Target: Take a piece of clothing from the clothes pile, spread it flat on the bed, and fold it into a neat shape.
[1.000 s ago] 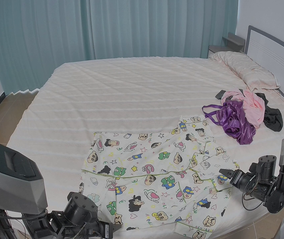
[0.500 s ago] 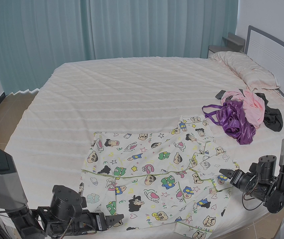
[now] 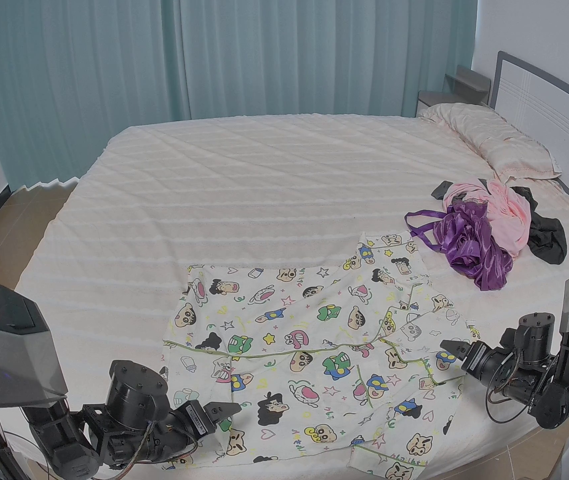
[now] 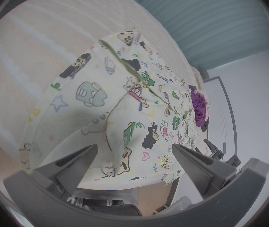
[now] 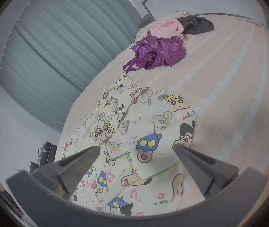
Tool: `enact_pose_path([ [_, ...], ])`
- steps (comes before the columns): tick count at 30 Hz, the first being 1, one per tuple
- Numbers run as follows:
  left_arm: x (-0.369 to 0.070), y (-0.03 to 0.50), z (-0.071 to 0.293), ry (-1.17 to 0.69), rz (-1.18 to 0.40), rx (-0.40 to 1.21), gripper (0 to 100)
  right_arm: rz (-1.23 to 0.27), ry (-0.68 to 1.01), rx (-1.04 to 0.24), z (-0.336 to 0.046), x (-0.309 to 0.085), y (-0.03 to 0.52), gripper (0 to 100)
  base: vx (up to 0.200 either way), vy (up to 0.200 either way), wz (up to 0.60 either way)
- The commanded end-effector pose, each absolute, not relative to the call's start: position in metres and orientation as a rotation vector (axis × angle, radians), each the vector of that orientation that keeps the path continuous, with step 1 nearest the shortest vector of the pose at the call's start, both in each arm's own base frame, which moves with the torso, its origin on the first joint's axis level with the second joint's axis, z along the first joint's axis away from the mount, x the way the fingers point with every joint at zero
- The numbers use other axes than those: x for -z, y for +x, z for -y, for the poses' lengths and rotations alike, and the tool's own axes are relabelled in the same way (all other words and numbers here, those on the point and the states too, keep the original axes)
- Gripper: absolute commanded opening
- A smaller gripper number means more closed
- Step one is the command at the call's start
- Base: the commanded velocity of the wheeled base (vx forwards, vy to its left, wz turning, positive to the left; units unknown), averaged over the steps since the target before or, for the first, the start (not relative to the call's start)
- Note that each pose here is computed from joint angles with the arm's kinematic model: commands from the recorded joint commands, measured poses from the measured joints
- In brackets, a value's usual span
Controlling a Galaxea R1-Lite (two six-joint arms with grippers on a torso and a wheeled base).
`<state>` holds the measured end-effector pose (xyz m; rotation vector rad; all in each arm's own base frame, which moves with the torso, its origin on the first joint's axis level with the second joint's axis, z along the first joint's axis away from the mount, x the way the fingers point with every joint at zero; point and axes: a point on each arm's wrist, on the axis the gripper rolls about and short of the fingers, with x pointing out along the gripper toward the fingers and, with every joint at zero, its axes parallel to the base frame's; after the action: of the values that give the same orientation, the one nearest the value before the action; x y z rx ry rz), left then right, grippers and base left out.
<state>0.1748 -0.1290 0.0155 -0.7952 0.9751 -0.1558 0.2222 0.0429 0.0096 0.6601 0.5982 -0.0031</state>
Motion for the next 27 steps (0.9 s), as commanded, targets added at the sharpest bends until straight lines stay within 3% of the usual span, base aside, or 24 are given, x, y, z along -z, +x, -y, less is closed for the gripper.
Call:
enact_pose_path([
  [1,-0.008,0.172,0.127,-0.815,-1.009,0.109,100,-0.594,0.683,0.004,-0.043,-0.01,0.222,100,0.0,0.0,0.0],
  [12,-0.023,0.179,0.132,-0.975,-0.967,0.109,100,-0.593,0.687,0.006,-0.043,-0.01,0.223,100,0.0,0.0,0.0],
  [27,-0.022,0.188,0.134,-1.0,-0.946,0.1,100,-0.595,0.684,0.007,-0.043,-0.01,0.223,100,0.0,0.0,0.0],
])
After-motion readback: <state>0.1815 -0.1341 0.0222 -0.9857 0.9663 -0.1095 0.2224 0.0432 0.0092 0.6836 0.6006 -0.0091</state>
